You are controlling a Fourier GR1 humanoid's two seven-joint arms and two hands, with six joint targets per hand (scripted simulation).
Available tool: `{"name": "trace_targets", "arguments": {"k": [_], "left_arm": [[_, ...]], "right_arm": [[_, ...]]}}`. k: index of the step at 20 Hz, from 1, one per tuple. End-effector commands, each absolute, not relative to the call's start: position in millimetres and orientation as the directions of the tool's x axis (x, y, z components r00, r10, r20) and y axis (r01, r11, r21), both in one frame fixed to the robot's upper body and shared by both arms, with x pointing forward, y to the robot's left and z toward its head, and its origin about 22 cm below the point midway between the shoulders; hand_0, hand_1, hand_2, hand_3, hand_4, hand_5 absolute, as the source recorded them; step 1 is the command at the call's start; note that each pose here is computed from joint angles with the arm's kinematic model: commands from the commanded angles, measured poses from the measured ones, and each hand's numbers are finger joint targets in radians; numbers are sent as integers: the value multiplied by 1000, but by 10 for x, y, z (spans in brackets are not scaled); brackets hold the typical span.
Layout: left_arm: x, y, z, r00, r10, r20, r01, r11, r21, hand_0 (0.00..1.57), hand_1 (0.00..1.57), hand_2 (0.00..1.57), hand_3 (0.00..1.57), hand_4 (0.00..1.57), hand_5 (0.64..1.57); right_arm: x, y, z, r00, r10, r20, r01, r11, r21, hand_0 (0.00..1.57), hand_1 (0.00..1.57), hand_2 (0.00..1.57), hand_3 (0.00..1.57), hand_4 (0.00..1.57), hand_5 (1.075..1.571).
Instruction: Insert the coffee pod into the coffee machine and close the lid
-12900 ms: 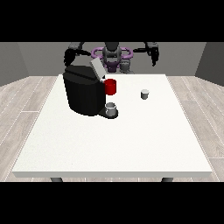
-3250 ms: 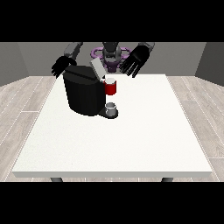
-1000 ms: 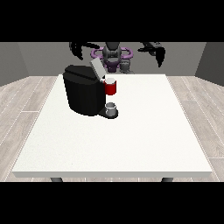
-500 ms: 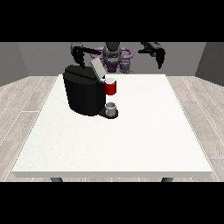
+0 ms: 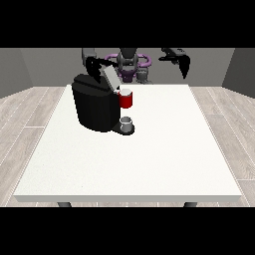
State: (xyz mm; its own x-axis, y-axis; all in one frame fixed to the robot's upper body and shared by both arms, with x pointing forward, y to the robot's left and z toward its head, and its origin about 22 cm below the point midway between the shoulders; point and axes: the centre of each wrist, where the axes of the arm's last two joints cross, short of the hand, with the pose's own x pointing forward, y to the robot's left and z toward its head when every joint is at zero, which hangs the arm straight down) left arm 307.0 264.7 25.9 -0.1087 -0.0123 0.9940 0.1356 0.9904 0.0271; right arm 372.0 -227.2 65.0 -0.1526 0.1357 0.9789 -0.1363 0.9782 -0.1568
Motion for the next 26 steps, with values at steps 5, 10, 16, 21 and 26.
{"name": "trace_targets", "arguments": {"k": [5,10,16,21,26], "left_arm": [[3100,2684,307,-149,-28,988,123,991,47,0,0,0,0,0,1571],[3031,2799,277,-112,-28,993,111,993,40,0,0,0,0,0,1571],[3011,2616,285,-140,-19,990,147,988,39,0,0,0,0,0,1571],[2970,2678,125,-91,-52,995,83,995,59,0,0,0,0,192,1571],[3034,2801,176,-121,-25,992,121,992,40,0,0,0,0,139,1571]], "right_arm": [[3954,-2152,911,-186,160,969,-150,970,-189,0,0,0,0,0,1571],[3906,-2049,737,-164,162,973,-185,964,-192,0,0,0,0,0,1571],[4051,-2102,891,-211,179,961,-148,966,-212,0,0,0,0,77,1571],[4021,-1835,956,-206,227,952,-242,931,-274,0,0,0,0,140,1571],[4098,-1549,1201,-255,260,931,-209,925,-316,0,0,0,0,125,1571]]}}
